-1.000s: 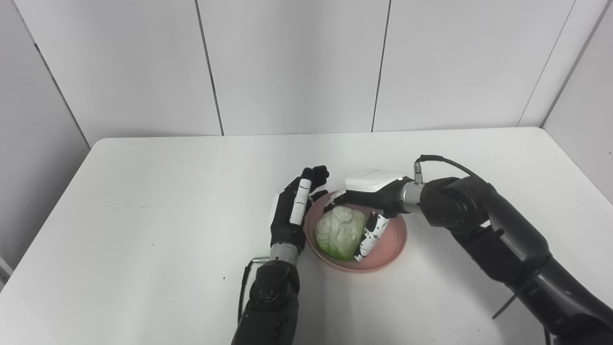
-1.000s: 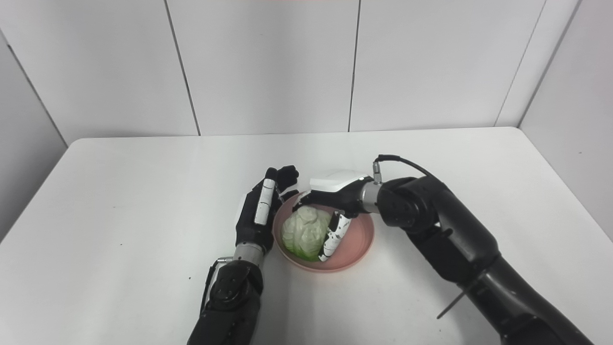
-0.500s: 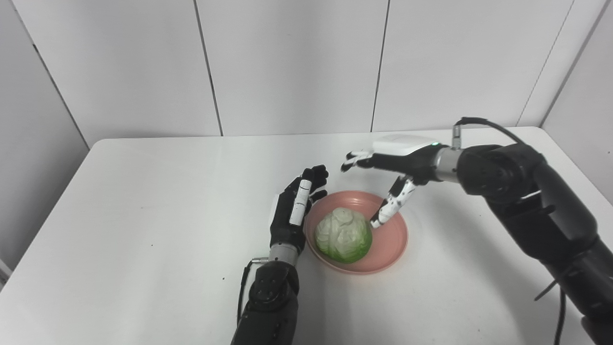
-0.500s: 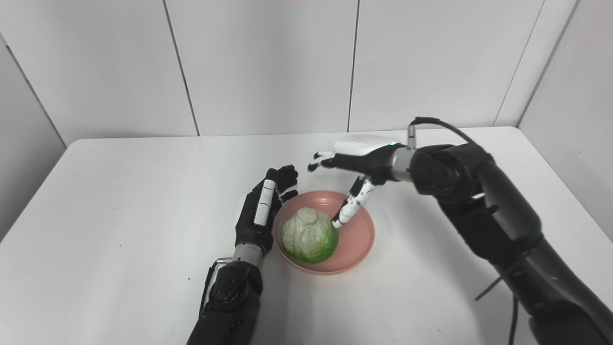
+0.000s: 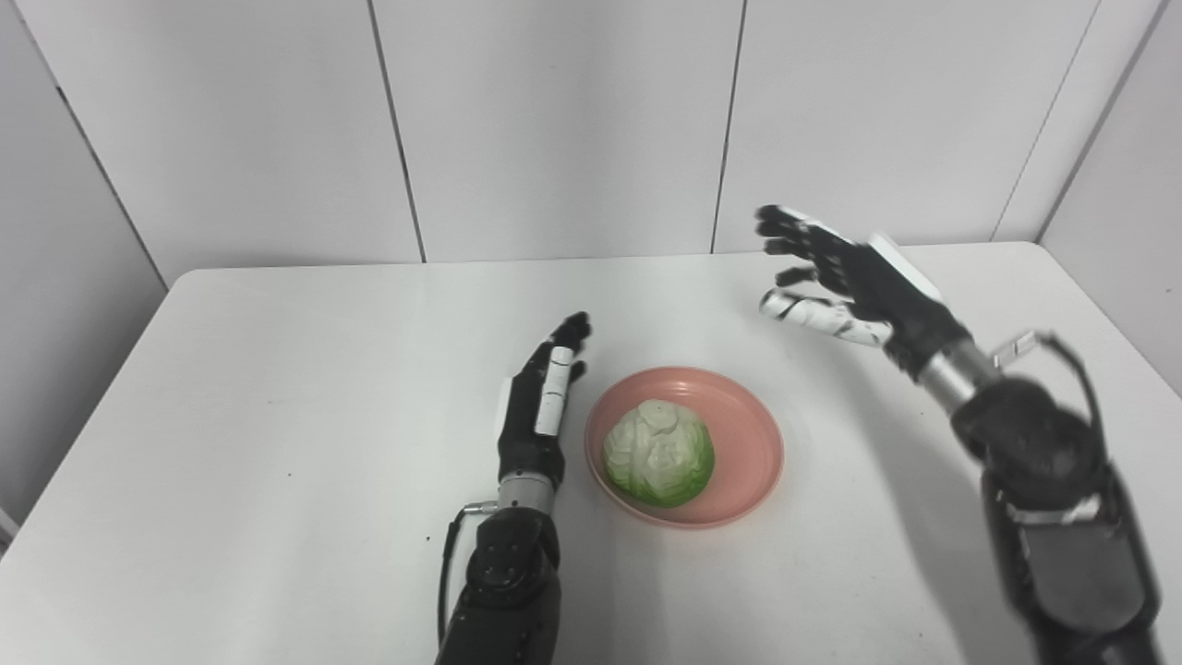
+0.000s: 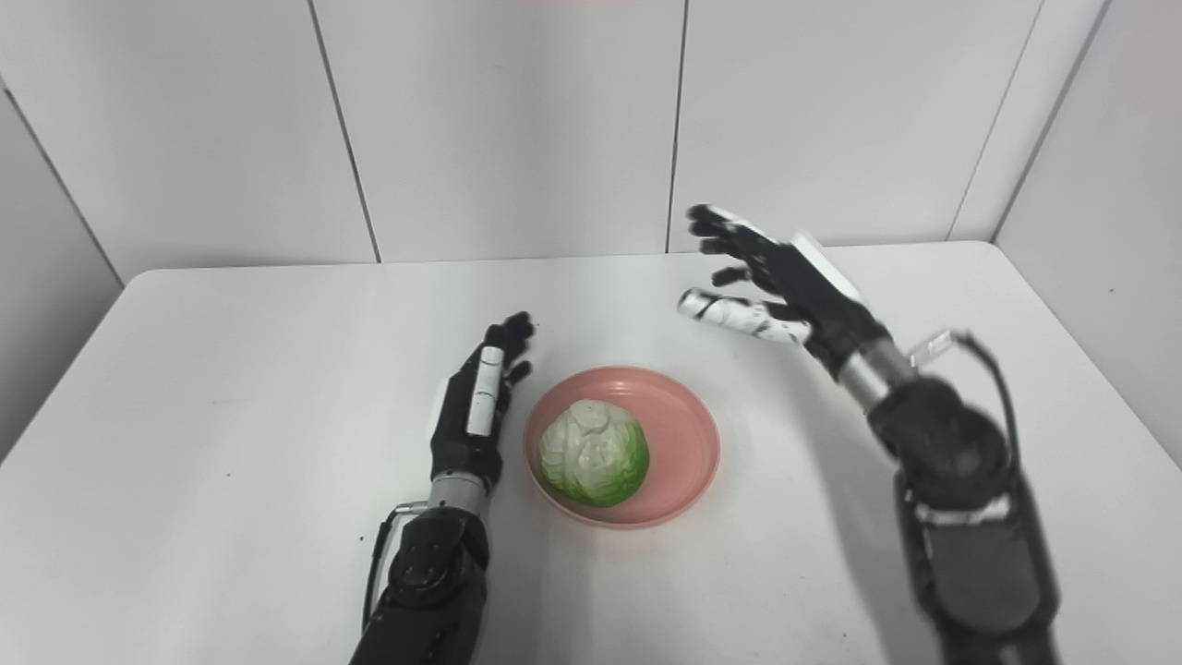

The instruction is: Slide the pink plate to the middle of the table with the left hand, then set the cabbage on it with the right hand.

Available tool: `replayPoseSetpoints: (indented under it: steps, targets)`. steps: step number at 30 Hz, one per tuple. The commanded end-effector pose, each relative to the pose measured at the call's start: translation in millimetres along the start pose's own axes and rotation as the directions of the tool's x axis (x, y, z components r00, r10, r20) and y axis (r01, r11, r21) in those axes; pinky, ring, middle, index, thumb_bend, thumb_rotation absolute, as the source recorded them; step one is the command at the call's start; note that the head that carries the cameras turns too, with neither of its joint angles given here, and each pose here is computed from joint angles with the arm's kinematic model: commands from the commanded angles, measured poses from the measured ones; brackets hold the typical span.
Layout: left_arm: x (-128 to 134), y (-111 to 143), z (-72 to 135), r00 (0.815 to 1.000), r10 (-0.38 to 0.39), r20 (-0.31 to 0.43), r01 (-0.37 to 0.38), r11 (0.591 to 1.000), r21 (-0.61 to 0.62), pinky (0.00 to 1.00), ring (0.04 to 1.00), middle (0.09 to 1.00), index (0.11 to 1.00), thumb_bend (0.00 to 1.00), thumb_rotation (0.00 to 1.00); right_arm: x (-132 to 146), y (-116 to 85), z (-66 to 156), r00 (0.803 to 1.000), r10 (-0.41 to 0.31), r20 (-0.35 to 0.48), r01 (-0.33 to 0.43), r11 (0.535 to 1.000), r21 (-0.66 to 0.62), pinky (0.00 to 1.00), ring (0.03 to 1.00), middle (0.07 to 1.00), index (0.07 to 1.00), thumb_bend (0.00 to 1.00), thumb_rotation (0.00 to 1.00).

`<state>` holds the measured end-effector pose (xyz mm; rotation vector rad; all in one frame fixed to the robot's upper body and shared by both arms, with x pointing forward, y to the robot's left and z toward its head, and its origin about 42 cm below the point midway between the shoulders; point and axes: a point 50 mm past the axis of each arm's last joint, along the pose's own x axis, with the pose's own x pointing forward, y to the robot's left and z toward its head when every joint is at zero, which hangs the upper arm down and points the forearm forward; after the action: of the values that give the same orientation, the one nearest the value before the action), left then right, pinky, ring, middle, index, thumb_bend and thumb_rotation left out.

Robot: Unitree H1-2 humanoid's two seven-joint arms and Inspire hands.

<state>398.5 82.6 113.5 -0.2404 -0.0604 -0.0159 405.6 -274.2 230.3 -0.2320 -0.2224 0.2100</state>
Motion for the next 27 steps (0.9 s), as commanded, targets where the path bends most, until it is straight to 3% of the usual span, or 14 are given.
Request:
replayPoseSetpoints:
  steps: [1,4,8,12,16,19,27]
  targets:
    - [-9.9,9.7,-10.7,0.999,0.045,-0.019,-0.044,0.999,0.021,1.0,0.998,0.975,0.909,0.85,0.93,4.4,3.2,2.0,0.997,-0.07,0.026,0.066,0.987,0.149,0.83,0.907,0.93,0.94,1.0,0.98]
    - [-7.5,9.9,-6.6,0.998,0.057,-0.003,-0.057,0.998,0.039,1.0,1.0,0.998,0.948,0.86,0.94,-1.5,13.4,-14.6,0.994,-0.11,-0.021,0.111,0.948,0.297,0.82,0.9,0.939,0.952,1.0,1.0]
    - [-4.1,7.2,-4.5,0.998,0.067,0.019,-0.068,0.995,0.072,1.0,1.0,1.0,0.992,0.81,0.92,-5.3,24.6,-32.8,0.988,-0.141,-0.056,0.151,0.933,0.327,0.9,0.92,0.938,0.951,1.0,1.0]
    - [-1.9,-0.8,-7.9,0.992,0.116,0.059,-0.12,0.989,0.082,1.0,1.0,1.0,0.996,0.72,0.89,-5.7,34.6,-47.3,0.979,-0.196,-0.055,0.203,0.955,0.217,0.96,0.96,0.962,0.962,0.94,1.0]
    - [0.8,-5.2,-10.2,0.992,0.12,0.044,-0.123,0.989,0.085,1.0,1.0,1.0,0.998,0.71,0.91,-6.0,43.3,-55.6,0.974,-0.215,-0.065,0.222,0.967,0.125,1.0,0.997,0.978,0.97,0.95,1.0]
    - [3.7,-4.8,-9.8,0.994,0.11,0.023,-0.111,0.988,0.103,1.0,1.0,1.0,1.0,0.73,0.94,-7.5,46.3,-58.3,0.977,-0.202,-0.073,0.204,0.979,0.026,1.0,1.0,0.979,0.968,0.97,1.0]
    - [5.2,2.2,-6.8,0.995,0.1,-0.016,-0.098,0.987,0.129,1.0,1.0,0.994,1.0,0.87,0.97,-9.2,54.7,-61.9,0.979,-0.191,-0.072,0.184,0.979,-0.091,1.0,0.999,0.977,0.938,0.88,1.0]
